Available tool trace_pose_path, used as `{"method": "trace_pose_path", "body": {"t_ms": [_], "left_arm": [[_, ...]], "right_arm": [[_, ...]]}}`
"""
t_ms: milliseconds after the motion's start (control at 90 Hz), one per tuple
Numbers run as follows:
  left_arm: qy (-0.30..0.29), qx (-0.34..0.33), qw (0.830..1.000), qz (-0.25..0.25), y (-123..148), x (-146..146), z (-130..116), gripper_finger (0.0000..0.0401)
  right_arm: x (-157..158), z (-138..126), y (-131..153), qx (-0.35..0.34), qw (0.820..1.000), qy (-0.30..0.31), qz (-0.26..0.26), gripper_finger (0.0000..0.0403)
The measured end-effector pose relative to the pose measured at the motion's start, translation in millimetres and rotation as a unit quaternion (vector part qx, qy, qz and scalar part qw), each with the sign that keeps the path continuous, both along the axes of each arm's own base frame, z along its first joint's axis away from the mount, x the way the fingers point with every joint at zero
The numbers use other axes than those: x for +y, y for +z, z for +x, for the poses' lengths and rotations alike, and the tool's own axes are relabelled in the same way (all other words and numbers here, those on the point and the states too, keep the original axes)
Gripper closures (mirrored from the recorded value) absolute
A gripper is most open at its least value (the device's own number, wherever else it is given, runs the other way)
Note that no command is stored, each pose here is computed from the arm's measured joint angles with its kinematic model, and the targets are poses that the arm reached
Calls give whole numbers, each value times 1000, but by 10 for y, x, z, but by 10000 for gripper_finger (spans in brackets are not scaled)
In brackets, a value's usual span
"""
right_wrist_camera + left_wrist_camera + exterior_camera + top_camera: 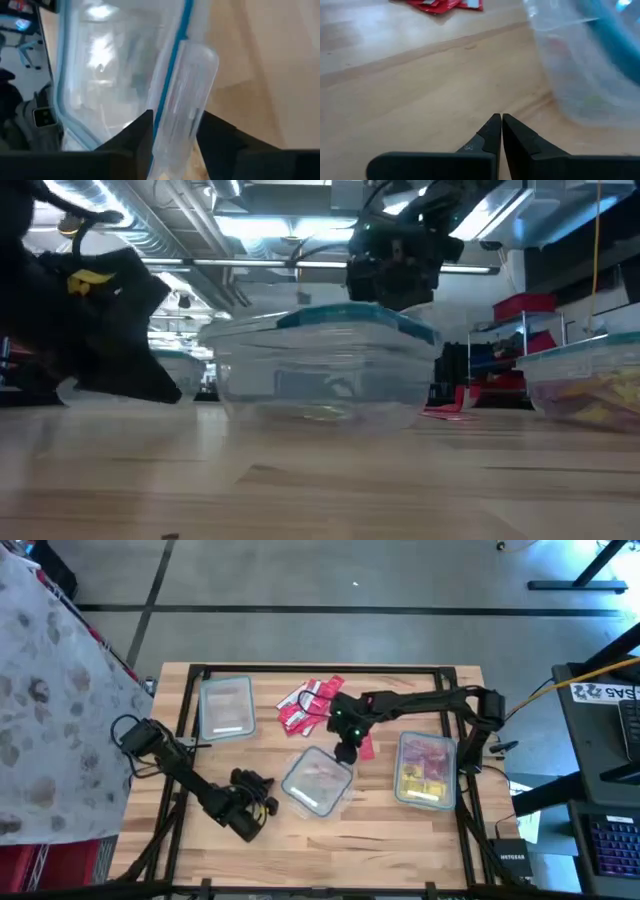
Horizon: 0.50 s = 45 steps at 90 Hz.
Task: Sort candy
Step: Close the square transparent bin
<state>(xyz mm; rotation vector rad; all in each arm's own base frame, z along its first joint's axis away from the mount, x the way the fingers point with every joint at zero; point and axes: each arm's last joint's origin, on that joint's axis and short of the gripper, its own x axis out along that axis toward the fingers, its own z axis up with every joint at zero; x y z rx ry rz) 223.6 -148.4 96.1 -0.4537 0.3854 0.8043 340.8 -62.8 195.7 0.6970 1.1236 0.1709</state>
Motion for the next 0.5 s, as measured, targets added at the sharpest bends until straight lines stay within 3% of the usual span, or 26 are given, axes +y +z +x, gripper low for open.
{"method": "trace_pose_path", "body": {"t_ms": [156, 333, 500], "left_arm": [[-7, -20, 1000, 1, 70, -94, 37, 401], [-11, -37, 999, -2, 153, -174, 100, 401], [-20, -22, 999, -43, 161, -211, 125, 401]], "right_arm": [[27, -169, 277, -20, 999, 21, -37, 265], [97, -518, 610, 13, 990, 18, -141, 265], [257, -791, 538, 60, 973, 6, -224, 265]]}}
